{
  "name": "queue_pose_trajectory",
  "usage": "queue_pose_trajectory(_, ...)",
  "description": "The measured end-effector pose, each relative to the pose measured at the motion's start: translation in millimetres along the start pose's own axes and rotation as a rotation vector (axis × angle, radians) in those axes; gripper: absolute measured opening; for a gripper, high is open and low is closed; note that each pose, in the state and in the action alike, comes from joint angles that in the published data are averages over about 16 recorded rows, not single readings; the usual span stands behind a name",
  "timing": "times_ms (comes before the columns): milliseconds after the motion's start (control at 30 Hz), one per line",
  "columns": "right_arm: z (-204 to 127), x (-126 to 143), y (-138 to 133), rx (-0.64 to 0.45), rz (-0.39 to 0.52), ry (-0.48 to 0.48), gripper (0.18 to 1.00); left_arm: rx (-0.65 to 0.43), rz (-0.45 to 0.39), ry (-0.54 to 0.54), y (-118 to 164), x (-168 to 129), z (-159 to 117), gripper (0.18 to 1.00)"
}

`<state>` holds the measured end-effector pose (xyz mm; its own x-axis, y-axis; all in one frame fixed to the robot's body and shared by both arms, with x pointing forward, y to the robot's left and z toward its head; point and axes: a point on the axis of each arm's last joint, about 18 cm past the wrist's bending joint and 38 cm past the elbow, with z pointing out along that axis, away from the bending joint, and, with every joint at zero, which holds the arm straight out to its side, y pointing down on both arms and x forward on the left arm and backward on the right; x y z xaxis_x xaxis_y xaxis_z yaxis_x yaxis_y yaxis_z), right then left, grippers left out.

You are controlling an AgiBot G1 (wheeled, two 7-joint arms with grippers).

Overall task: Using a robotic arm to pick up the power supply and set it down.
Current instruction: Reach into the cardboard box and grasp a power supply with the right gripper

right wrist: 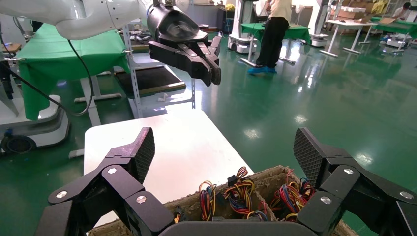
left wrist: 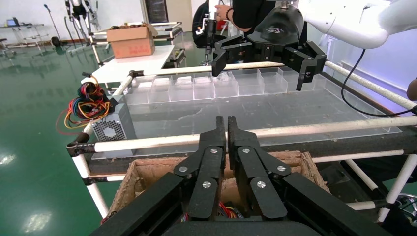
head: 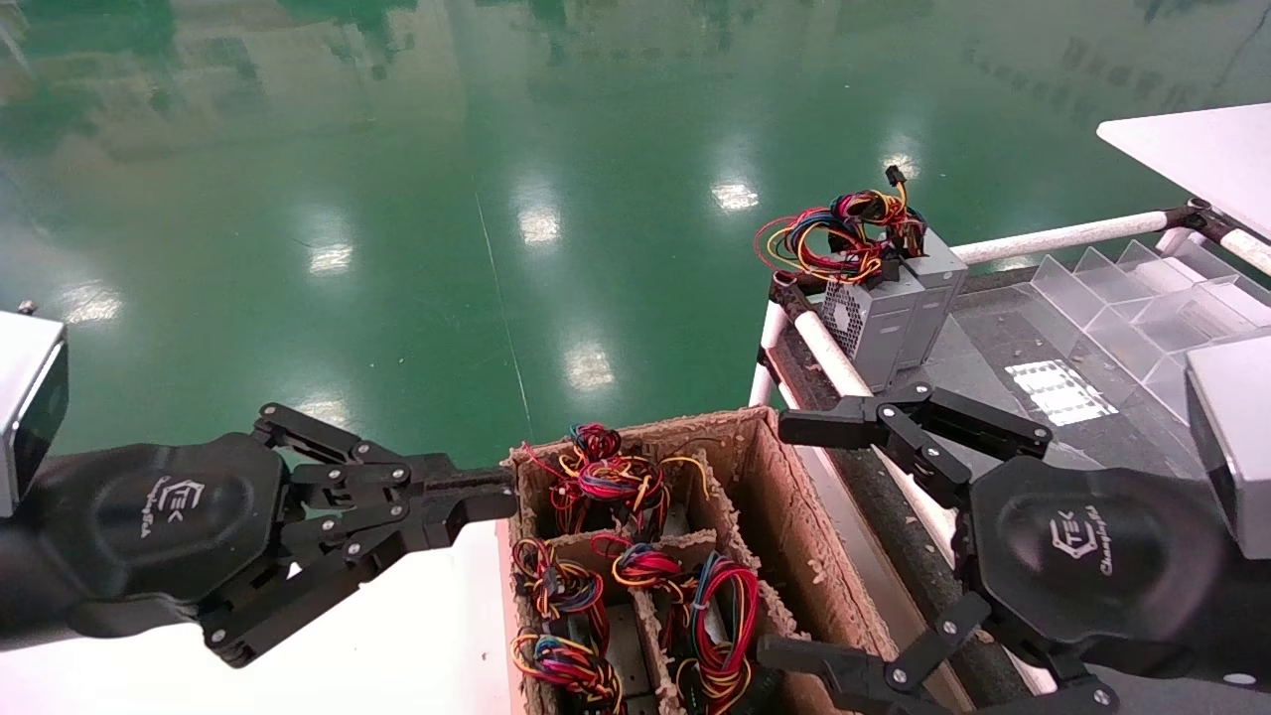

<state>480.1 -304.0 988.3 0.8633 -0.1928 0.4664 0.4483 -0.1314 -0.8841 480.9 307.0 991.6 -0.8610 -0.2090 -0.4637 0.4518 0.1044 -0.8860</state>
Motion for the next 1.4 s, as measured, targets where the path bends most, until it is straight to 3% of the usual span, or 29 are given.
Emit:
queue_pose_trajectory(400, 12.3, 3.9, 46.0, -0.197, 0.133, -0.007, 1.001, 0.0, 0.0, 0.0, 0.0, 0.0, 0.0, 0.32)
queue_pose_trajectory(667, 27.9, -1.7, 78.6, -0.34, 0.198, -0.077, 1.0, 0.0, 0.0, 0.0, 0.0, 0.0, 0.0, 0.478)
queue_pose_trajectory(1067, 42.8, -12.3, 101.6, -0.442, 0.19, -0.155, 0.945, 0.0, 0.0, 0.0, 0.0, 0.0, 0.0, 0.756)
queue_pose_trajectory(1400, 47.9, -16.8, 107.0, -0.474, 0.163, -0.153, 0.797, 0.0, 0.0, 0.0, 0.0, 0.0, 0.0, 0.918)
